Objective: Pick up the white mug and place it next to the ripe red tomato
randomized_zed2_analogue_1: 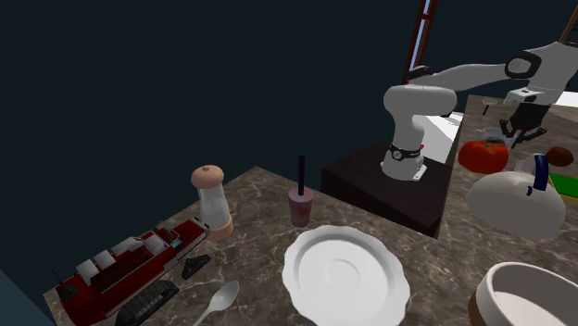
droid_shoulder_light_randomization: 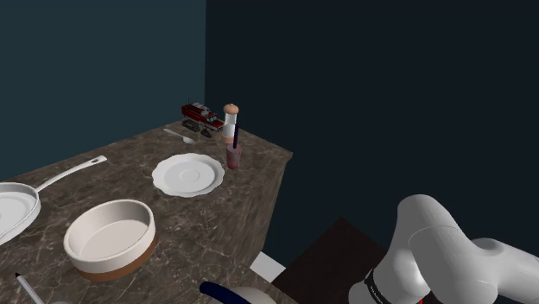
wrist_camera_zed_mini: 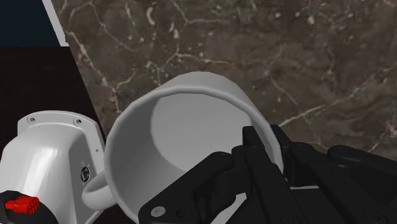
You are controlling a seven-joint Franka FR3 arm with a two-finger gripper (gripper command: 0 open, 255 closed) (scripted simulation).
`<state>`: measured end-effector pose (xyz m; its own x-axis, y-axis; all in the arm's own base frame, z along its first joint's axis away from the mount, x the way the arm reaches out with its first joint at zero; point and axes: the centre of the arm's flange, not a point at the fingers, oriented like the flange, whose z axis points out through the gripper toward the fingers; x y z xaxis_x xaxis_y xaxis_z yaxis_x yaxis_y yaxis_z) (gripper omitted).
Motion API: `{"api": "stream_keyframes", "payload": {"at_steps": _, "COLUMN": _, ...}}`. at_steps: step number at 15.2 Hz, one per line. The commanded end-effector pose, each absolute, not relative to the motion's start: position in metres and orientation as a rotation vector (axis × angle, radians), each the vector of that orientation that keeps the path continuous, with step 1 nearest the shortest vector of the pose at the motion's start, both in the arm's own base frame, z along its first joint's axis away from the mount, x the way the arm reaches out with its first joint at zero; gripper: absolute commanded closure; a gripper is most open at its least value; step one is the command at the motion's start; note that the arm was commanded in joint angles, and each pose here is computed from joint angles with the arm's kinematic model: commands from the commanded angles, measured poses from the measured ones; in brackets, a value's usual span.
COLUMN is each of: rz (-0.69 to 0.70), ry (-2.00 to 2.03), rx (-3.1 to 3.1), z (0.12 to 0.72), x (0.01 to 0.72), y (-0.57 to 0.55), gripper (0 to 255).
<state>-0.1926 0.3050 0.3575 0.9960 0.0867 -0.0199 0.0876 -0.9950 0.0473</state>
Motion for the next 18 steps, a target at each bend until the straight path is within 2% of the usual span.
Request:
{"api": "stream_keyframes", "payload": {"at_steps": 1, "rz": -0.028, "ry": 0.135, "rx": 3.091, "z": 0.348, "x": -0.192, "y": 0.305, "gripper": 255}}
{"api": "stream_keyframes", "payload": {"at_steps": 8, "rz": -0.028, "ry": 0.135, "rx": 3.091, "z": 0.348, "x": -0.192, "y": 0.305, "gripper": 255}}
{"api": "stream_keyframes", "payload": {"at_steps": 9, "rz": -0.028, "ry": 0.135, "rx": 3.091, "z": 0.348, "x": -0.192, "y": 0.305, "gripper": 0}}
{"api": "stream_keyframes", "payload": {"at_steps": 14, "rz": -0.028, "ry": 0.135, "rx": 3.091, "z": 0.348, "x": -0.192, "y": 0.305, "gripper": 0}}
{"api": "stream_keyframes", "payload": {"at_steps": 18, "rz": -0.028, "ry": 0.135, "rx": 3.091, "z": 0.398, "x": -0.191, "y": 0.308, "gripper": 0}}
